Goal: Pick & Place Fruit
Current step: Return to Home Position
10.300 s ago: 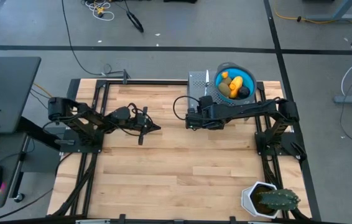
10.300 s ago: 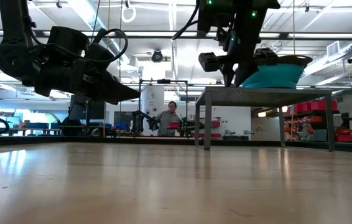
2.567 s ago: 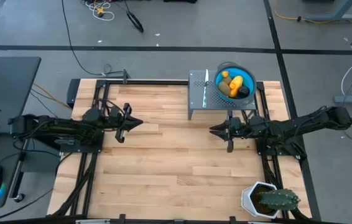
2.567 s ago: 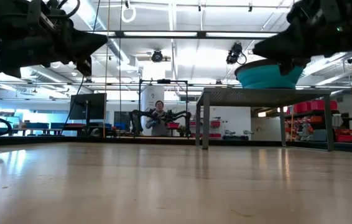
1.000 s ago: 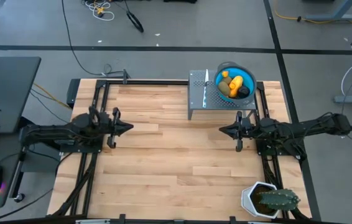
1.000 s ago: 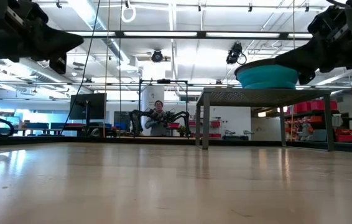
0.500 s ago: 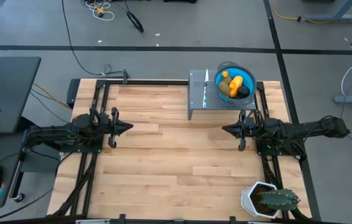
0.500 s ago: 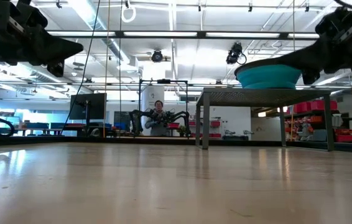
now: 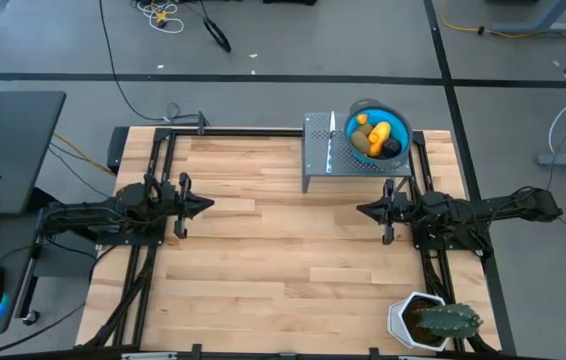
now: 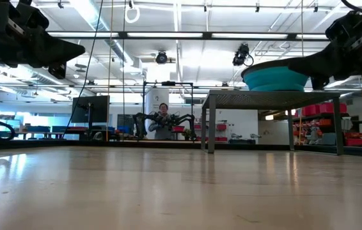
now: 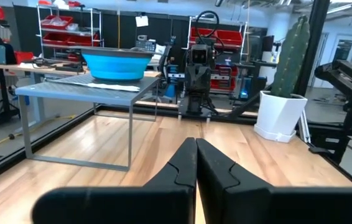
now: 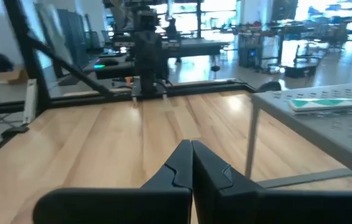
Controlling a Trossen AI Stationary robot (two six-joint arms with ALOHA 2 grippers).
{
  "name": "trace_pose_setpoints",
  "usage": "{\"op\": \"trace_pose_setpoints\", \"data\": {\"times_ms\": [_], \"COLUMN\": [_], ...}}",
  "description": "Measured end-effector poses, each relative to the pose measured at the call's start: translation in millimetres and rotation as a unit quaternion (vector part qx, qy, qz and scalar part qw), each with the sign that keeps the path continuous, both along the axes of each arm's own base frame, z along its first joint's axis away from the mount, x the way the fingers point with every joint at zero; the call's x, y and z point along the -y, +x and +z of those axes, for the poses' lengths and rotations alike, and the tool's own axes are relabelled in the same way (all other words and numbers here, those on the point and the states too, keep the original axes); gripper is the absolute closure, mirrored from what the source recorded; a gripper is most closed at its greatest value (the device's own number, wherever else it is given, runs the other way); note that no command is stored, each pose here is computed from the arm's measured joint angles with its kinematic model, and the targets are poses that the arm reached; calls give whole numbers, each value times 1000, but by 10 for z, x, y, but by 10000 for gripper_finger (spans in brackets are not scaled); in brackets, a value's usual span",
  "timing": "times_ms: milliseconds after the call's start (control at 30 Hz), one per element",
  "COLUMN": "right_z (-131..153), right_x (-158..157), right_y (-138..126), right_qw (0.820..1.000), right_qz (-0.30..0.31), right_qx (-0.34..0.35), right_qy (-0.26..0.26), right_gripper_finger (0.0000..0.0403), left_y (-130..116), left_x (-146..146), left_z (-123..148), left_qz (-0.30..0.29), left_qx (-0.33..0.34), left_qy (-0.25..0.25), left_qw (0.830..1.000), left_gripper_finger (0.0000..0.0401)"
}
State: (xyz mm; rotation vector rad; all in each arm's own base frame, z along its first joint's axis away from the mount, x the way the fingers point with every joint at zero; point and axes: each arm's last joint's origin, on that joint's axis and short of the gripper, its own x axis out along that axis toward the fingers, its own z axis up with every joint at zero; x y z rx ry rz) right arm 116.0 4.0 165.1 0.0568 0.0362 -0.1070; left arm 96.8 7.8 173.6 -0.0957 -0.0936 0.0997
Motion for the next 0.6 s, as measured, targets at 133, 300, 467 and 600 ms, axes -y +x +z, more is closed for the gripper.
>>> {"op": "trace_pose_setpoints", "data": {"times_ms": [133,300,467,600], "right_z": [0,0,-1,-1], "right_x": [9,9,8,8], "right_y": [-1,-1,-1,-1], "right_qw": [1000,1000,1000,1000], "right_qz": [-15,-15,-14,-13], "right_qx": [1,0,0,0], "right_qy": [3,2,2,2], "right_gripper_finger": [403,403,403,403], "left_y": [1,2,2,1], "left_x": [12,25,16,6], "left_z": [-3,-5,-5,-4], "left_qz": [-21,-42,-28,-11], "left_qx": [-2,-3,-1,0], "left_qy": [2,2,-18,-20], "left_qw": [1000,999,999,1000], "left_gripper_finger": [394,383,380,386]}}
